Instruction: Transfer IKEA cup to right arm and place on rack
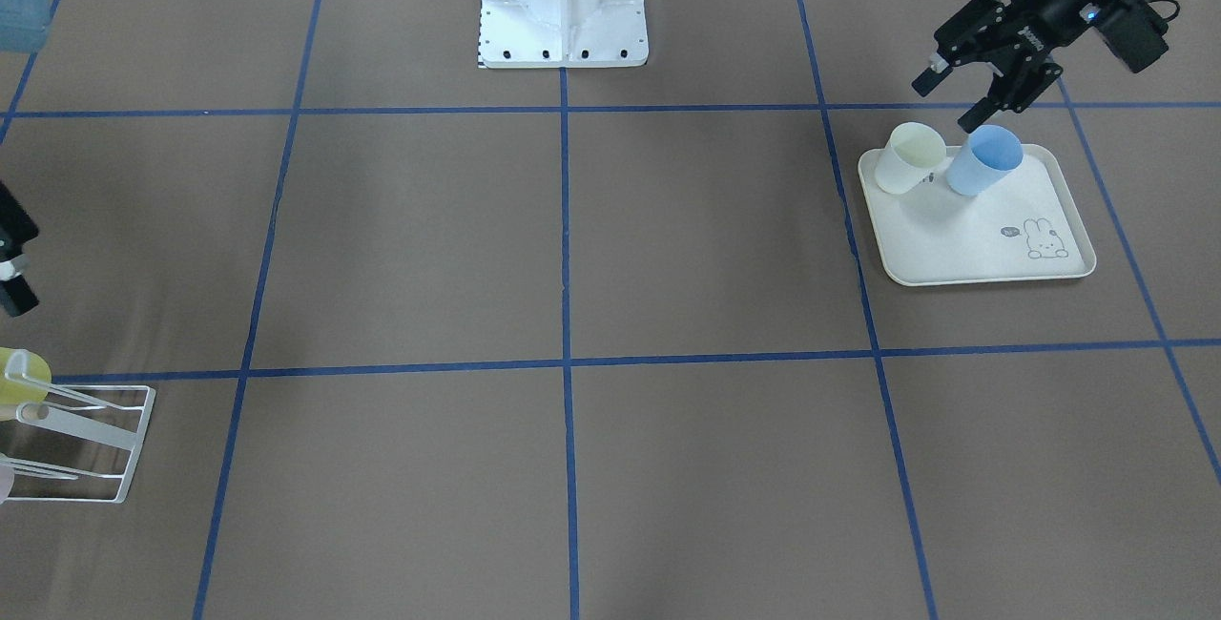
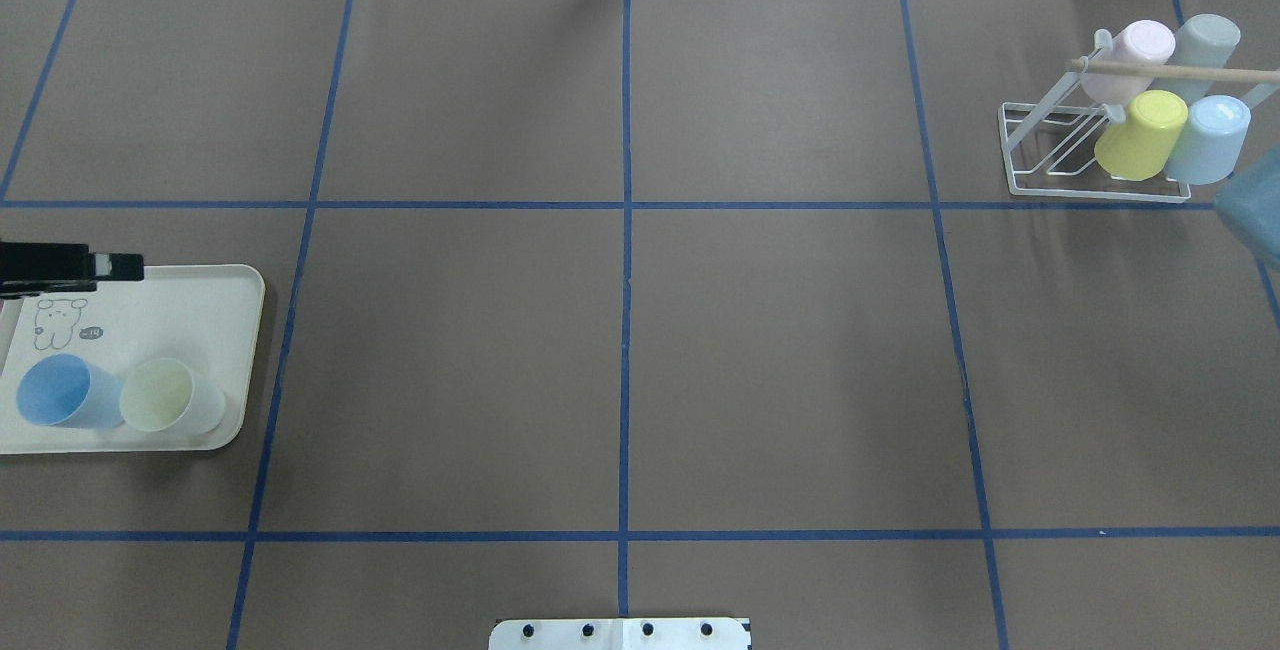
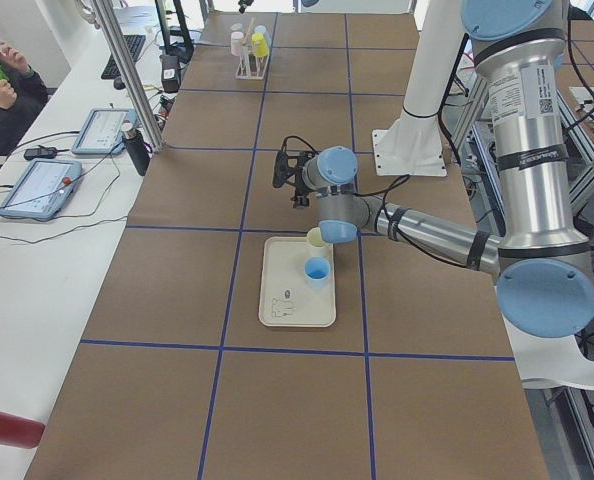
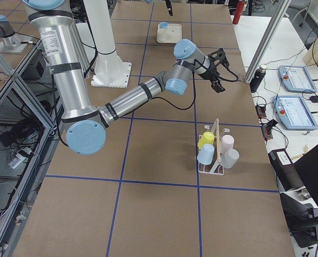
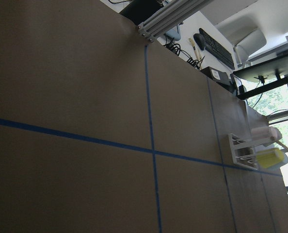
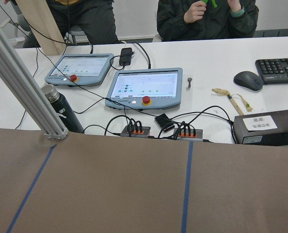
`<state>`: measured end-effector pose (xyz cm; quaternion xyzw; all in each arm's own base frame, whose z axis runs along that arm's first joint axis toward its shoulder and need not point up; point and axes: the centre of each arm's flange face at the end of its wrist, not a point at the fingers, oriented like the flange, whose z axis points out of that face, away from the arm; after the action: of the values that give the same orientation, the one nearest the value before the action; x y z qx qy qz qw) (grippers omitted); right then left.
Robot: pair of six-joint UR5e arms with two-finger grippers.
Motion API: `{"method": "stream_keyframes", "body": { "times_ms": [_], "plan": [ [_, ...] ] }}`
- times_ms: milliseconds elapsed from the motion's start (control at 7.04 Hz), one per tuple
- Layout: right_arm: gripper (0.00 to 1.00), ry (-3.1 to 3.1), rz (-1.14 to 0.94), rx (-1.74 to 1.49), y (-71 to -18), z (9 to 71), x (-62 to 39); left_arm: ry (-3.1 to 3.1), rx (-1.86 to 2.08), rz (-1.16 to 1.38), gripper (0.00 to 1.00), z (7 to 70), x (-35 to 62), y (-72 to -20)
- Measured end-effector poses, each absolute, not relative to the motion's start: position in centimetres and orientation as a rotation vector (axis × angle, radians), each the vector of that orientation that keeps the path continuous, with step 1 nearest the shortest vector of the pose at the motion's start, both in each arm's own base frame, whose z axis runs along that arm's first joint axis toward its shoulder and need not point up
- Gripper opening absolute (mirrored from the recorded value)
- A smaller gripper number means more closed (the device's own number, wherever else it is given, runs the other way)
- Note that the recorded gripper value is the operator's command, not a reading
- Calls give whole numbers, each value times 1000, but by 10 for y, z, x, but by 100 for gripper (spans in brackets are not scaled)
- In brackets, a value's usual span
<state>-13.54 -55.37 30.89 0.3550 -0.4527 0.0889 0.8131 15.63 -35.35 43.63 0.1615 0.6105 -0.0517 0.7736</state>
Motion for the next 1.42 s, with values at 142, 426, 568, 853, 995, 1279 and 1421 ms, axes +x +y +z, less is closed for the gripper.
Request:
{"method": "stream_keyframes", "body": {
  "times_ms": [142, 426, 568, 853, 995, 1279, 1421],
  "plan": [
    [100, -989, 195, 747, -551, 303, -145, 1240, 329, -73, 100, 465, 145, -340],
    [100, -1006, 202, 736, -548, 299, -152, 1093, 283, 13, 99, 511, 135, -323],
    [100, -1013, 209, 731, -548, 298, -152, 1028, 254, 58, 99, 532, 137, -323],
    [100, -1017, 213, 729, -549, 297, -153, 952, 223, 130, 99, 564, 144, -329],
    [100, -1016, 214, 729, -549, 297, -153, 939, 216, 140, 96, 571, 149, -335],
    [100, -1016, 213, 729, -550, 297, -154, 923, 203, 142, 89, 583, 158, -347],
    [100, -1014, 211, 729, -550, 297, -154, 914, 204, 141, 86, 588, 160, -349]
  ]
}}
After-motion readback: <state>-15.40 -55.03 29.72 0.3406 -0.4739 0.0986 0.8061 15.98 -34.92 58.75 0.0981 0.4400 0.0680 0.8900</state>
